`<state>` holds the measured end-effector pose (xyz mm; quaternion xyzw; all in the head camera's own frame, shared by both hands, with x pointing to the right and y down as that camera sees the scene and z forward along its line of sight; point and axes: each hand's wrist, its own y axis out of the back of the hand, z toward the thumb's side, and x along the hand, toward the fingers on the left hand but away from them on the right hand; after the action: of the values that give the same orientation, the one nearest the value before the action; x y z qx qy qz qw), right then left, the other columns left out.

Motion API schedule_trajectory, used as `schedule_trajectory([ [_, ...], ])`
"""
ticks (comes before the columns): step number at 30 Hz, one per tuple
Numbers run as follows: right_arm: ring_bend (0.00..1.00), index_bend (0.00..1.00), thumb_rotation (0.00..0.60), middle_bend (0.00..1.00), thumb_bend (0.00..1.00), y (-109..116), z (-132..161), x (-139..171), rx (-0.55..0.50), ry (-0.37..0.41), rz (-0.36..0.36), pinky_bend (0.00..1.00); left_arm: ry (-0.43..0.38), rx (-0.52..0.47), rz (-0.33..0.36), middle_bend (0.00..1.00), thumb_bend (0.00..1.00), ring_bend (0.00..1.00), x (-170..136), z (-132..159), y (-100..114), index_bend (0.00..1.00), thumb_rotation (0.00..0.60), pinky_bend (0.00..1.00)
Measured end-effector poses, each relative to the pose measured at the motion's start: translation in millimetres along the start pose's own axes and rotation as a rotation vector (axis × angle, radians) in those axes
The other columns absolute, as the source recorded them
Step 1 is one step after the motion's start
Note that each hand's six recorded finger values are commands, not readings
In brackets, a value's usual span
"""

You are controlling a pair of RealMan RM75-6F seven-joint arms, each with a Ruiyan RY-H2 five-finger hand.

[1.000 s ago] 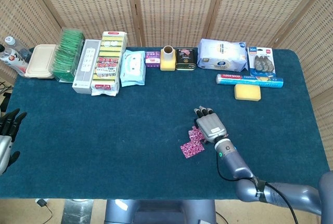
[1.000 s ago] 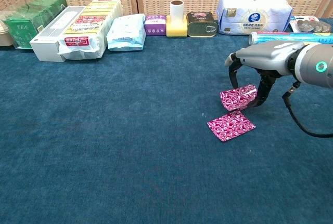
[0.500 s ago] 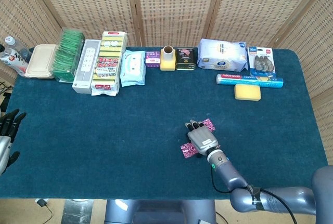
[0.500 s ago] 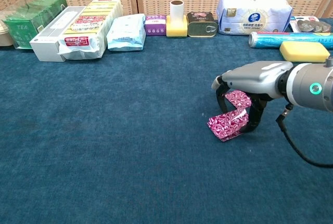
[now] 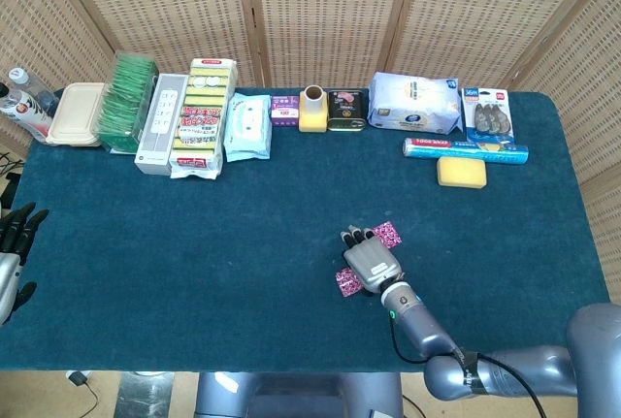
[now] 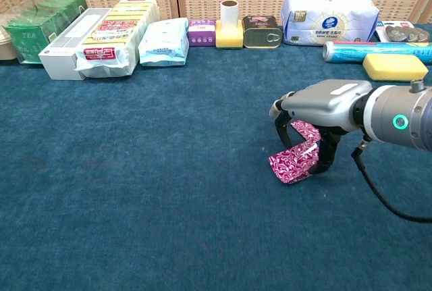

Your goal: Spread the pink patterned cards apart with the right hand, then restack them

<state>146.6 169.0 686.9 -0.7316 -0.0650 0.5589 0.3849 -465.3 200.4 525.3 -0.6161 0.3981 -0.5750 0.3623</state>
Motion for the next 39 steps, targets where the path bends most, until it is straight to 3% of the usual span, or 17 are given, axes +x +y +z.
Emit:
schedule_trajectory([
  [12, 0.02, 0.4, 0.6, 0.1, 0.3, 4.8, -18.6, -8.8, 0.015, -0.048, 0.027, 0.16, 0.002, -0.003, -0.003, 0.0, 0.13, 0.0, 0.2, -0.1, -0.3, 0.0, 0.6, 0.07],
  [29, 0.02, 0.4, 0.6, 0.1, 0.29, -0.4, -15.9, -6.3, 0.064, -0.015, 0.057, 0.17, 0.002, -0.002, -0.001, 0.0, 0.13, 0.0, -0.5, 0.4, -0.4, 0.0, 0.6, 0.07],
  [39, 0.02, 0.29, 0.6, 0.09, 0.29, -0.5, -14.4, -7.6, 0.068, -0.016, 0.055, 0.17, 0.002, -0.004, -0.001, 0.0, 0.13, 0.0, -0.3, -0.1, 0.1, 0.0, 0.6, 0.07],
])
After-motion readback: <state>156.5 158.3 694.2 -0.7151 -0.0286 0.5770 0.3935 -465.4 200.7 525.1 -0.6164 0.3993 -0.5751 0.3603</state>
